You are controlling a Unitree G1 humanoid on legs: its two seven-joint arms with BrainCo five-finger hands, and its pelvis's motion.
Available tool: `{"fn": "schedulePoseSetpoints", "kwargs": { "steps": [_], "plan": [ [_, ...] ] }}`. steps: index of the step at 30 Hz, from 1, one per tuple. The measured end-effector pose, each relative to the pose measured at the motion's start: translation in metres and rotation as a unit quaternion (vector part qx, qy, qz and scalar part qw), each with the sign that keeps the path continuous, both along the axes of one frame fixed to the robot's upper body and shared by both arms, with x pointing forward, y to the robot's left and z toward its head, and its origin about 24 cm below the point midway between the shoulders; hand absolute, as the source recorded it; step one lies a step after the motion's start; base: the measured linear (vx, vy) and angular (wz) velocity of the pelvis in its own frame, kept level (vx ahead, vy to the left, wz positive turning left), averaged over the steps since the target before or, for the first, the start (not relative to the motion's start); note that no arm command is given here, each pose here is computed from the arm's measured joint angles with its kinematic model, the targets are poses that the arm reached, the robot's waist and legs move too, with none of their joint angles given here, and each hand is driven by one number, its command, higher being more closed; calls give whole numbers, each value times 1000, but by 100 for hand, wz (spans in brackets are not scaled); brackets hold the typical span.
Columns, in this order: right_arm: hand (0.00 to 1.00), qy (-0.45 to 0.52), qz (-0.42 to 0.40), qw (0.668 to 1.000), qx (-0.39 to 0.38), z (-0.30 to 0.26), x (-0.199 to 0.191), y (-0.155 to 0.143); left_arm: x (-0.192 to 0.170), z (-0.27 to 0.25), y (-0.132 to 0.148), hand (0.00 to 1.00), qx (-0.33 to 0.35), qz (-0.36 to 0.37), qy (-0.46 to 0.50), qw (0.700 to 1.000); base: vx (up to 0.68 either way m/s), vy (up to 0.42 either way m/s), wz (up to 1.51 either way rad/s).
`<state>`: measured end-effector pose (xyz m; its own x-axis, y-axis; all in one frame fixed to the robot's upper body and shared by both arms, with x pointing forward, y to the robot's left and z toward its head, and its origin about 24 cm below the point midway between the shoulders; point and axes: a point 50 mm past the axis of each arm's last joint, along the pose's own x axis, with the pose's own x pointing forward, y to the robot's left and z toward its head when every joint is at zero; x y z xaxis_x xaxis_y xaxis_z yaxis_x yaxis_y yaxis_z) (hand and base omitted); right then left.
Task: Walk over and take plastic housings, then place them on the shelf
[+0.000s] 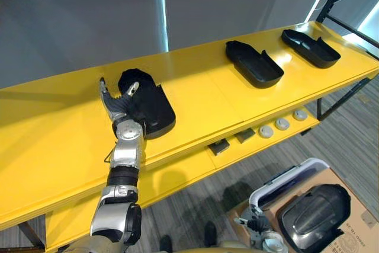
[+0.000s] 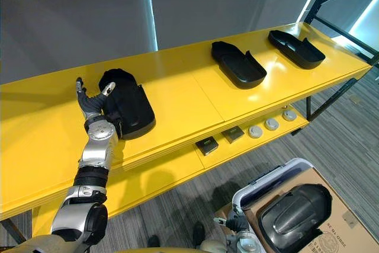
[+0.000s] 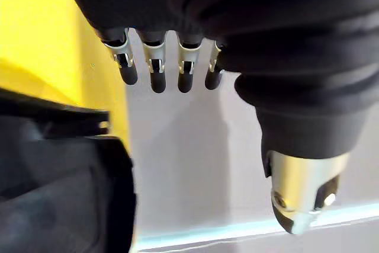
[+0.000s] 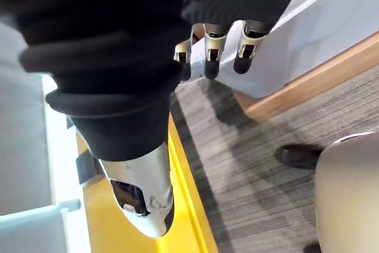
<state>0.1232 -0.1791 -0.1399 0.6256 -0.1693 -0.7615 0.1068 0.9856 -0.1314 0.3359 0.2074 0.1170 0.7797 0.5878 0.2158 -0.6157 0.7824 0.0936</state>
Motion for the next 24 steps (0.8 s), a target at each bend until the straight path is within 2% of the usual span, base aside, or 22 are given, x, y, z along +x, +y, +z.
{"fn": "schedulePoseSetpoints", "kwargs": {
  "steps": [3,6,7,14,24],
  "plan": [
    [0,7,-2,1000,0,-2,-5,0,-19,20,-24,0,36,-29,-66,997,-26,10,8],
    [0,11,-5,1000,1,-3,-8,-1,-42,9,-42,0,63,-59,-67,994,-48,12,1],
    [0,10,-5,1000,1,-3,-8,-1,-46,4,-45,100,70,-69,-60,993,-43,8,-2],
    [0,15,-7,1000,1,-4,-12,-1,-88,-46,-85,100,137,-207,21,969,-20,3,0],
    [0,19,-5,1000,3,-6,-14,2,-98,-70,-87,100,180,-258,76,946,0,0,0]
  ]
}}
